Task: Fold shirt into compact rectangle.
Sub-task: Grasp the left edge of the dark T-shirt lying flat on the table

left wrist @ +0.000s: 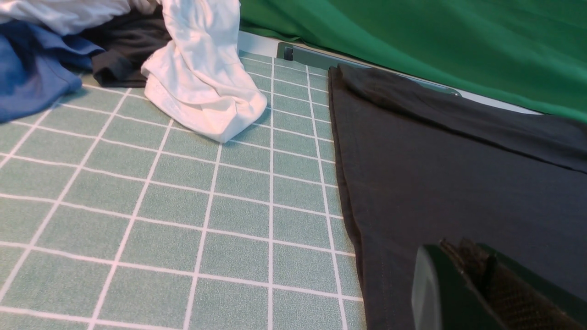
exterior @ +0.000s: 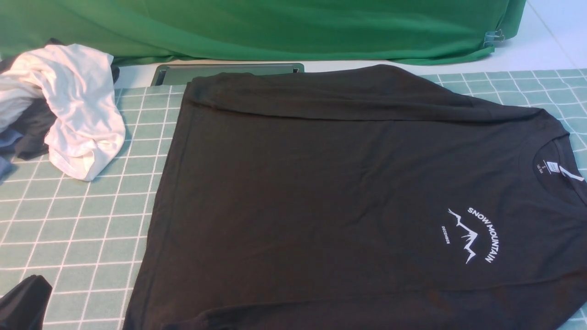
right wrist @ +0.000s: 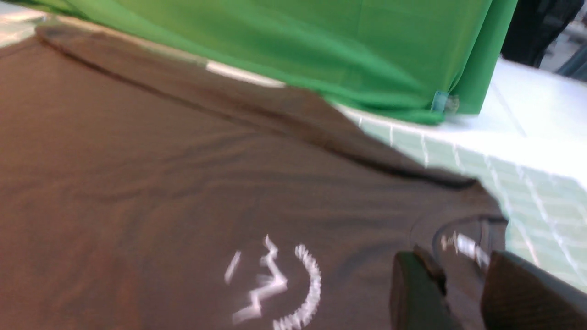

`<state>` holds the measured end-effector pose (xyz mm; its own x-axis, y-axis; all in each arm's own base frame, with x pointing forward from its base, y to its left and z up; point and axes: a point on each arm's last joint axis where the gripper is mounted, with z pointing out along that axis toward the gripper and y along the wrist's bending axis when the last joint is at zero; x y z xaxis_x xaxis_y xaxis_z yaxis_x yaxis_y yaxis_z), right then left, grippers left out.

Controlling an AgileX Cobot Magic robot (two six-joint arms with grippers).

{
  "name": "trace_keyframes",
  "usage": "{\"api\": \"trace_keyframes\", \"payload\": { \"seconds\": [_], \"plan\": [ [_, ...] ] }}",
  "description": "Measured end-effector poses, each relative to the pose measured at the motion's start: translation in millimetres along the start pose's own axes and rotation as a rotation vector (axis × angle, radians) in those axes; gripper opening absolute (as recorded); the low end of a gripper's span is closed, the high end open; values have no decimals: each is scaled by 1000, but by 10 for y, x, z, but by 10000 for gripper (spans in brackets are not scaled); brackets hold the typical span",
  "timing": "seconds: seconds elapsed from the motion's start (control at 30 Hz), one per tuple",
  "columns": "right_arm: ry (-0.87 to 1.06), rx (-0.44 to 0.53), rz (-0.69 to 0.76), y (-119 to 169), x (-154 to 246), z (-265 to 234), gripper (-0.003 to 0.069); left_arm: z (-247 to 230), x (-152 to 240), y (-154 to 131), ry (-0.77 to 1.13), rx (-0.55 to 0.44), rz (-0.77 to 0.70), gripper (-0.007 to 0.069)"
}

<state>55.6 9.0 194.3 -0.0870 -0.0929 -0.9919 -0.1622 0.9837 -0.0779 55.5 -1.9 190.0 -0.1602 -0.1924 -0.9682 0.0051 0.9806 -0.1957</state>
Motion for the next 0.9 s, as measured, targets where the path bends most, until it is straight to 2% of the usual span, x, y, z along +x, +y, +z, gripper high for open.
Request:
{"api": "trace_keyframes", "payload": {
  "seconds": [0.07, 0.1, 0.13, 0.2, 0.23, 0.27, 0.3, 0.33, 0.53, 0.63, 0.7, 0.77, 0.83, 0.9],
  "plan": [
    [-50, -12, 207, 6, -47, -1, 242, 0, -8, -8, -9, 9, -48, 19],
    [-79, -25, 393, 8, -75, -3, 242, 0, -12, -20, -11, 23, -138, 19],
    [-84, -28, 454, 8, -80, -4, 242, 0, -12, -26, -11, 30, -190, 19],
    [-125, -64, 930, 1, -123, -8, 242, -3, -13, -78, 11, 87, -604, 19],
    [-127, -67, 965, 1, -125, -9, 242, -4, -15, -86, 15, 97, -658, 19],
    [-128, -84, 1152, 0, -131, -9, 242, -8, -23, -116, 33, 130, -882, 19],
    [-129, -84, 1155, 0, -132, -10, 242, -8, -24, -119, 34, 134, -896, 19],
    [-131, -92, 1244, -2, -136, -10, 242, -10, -31, -134, 44, 152, -1011, 19],
    [-152, -100, 1295, -12, -153, -13, 242, -11, -68, -121, 2, 160, -1051, 19],
    [-219, -109, 1247, -38, -203, -24, 211, -21, -154, -89, -92, 162, -991, 19],
    [-295, -127, 1128, -61, -323, -56, 102, -105, -451, -128, -191, 197, -893, 19],
    [-352, -153, 981, -74, -594, -109, 45, -172, -831, -221, -204, 209, -784, 19],
    [-362, -177, 810, -68, -953, -142, 28, -128, -1155, -333, -74, 173, -681, 19],
    [-282, -225, 643, -14, -1312, -141, 27, 23, -1312, -410, 145, 101, -598, 19]
  ]
}}
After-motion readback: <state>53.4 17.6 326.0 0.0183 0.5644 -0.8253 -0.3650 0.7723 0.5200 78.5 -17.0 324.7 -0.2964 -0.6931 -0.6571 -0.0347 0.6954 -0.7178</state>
